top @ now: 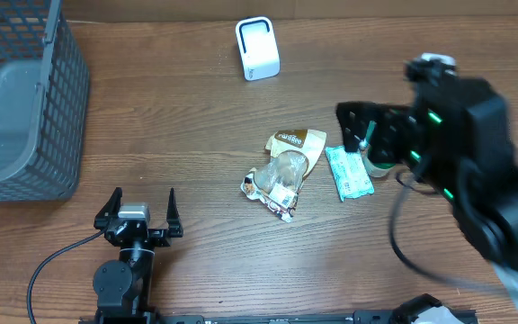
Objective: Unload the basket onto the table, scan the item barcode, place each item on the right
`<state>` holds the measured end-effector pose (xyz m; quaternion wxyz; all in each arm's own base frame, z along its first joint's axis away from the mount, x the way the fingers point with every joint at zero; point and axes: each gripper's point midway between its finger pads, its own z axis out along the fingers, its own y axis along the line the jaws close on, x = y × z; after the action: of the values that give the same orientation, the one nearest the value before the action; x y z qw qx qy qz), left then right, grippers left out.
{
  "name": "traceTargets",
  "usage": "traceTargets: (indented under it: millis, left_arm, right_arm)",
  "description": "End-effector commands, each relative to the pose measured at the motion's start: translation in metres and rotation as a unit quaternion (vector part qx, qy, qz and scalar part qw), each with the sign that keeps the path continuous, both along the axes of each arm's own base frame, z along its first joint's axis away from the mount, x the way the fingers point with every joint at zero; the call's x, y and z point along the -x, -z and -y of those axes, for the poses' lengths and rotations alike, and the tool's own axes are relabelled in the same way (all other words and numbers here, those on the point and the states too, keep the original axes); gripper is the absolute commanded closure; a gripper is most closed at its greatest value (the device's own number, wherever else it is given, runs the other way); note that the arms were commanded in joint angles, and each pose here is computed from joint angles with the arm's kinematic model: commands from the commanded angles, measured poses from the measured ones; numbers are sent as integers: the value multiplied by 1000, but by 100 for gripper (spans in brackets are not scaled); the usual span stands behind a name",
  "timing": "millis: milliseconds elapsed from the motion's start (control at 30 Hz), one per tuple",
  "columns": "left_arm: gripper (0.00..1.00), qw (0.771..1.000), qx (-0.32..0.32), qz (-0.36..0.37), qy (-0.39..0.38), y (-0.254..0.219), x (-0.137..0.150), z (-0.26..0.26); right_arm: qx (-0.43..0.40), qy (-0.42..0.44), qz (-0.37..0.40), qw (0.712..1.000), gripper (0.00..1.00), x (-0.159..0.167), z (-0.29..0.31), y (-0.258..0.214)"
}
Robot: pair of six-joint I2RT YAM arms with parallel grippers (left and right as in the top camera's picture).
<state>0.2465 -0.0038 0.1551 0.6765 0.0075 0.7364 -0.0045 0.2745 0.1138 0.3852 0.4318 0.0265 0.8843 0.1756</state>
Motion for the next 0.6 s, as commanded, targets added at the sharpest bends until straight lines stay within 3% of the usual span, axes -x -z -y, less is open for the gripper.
traceTargets:
  millis: [0, 300, 567]
  left_arm:
    - [0, 1000, -9, 5, 4, -1, 0, 1]
    - [0, 1000, -9, 5, 4, -1, 0, 1]
    - [1, 1000, -9, 5, 4, -1, 0, 1]
  right_arm:
    - [-26, -2, 58, 998, 0, 30, 12, -34]
    - [-83, -2, 183, 980, 0, 117, 53, -89]
    - [-88, 15, 205, 975, 0, 146, 71, -91]
